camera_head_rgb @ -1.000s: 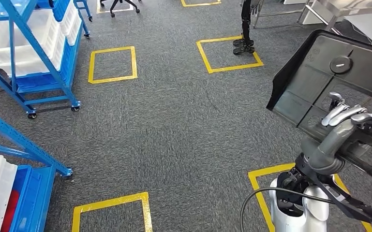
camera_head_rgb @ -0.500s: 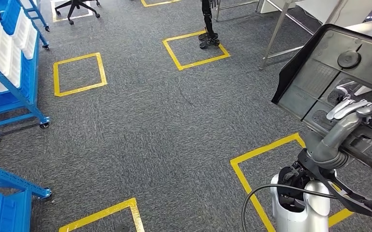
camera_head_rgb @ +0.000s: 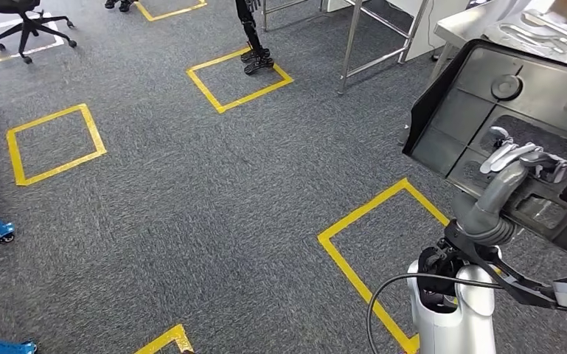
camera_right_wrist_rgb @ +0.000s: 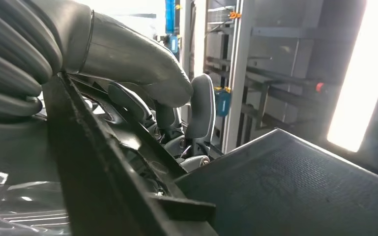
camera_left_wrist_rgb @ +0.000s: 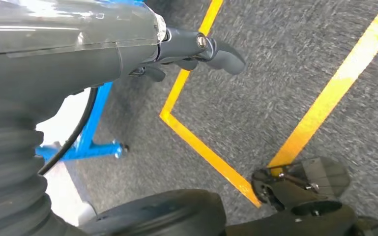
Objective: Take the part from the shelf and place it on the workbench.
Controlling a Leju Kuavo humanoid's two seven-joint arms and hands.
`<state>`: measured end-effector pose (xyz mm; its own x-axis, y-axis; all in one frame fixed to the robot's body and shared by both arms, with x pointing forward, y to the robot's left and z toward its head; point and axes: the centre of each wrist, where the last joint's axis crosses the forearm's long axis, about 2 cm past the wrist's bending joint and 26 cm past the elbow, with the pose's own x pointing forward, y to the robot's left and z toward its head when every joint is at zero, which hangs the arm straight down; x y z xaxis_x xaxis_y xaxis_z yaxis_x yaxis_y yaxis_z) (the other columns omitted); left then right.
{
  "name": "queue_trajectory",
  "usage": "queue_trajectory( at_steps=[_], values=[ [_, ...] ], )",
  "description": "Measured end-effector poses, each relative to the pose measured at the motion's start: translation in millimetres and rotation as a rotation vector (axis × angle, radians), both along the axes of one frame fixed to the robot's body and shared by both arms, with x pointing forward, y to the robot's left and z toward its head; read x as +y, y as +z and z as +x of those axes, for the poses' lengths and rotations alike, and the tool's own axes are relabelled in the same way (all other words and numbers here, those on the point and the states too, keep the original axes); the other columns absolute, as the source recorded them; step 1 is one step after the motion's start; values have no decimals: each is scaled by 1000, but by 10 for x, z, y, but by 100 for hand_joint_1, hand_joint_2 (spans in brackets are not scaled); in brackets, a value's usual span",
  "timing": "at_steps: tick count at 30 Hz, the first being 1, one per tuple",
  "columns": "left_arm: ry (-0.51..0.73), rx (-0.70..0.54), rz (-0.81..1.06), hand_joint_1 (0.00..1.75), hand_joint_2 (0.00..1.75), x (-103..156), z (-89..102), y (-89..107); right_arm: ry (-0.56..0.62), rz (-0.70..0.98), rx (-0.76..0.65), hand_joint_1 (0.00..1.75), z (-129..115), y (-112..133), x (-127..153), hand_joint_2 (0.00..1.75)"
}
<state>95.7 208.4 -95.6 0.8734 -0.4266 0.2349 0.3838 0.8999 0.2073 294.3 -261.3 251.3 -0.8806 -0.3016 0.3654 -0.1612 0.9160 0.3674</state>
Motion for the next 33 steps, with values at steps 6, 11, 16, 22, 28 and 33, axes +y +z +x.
queue_trajectory(
  at_steps=[6, 11, 16, 22, 28, 33],
  values=[
    [-20, 6, -6, 0, 175, -18, 4, 3, -9, 4, 9, 175, 1, -12, 1, 175],
    [-34, 15, 1, 0, 175, 18, -22, -9, -17, 5, 33, 175, -44, -80, -4, 175],
    [-44, 11, -2, 0, 175, 17, 6, -3, -21, 4, 31, 175, -70, -83, -10, 175],
    [-49, 4, -5, 0, 175, 13, 48, 7, -25, 5, 29, 175, -96, -84, -21, 175],
    [-44, 0, -10, 0, 175, 18, 51, 7, -25, 5, 35, 175, -94, -98, -20, 175],
    [-44, -5, -14, 0, 175, 8, 50, 8, -21, 4, 33, 175, -80, -93, -14, 175]
  ],
)
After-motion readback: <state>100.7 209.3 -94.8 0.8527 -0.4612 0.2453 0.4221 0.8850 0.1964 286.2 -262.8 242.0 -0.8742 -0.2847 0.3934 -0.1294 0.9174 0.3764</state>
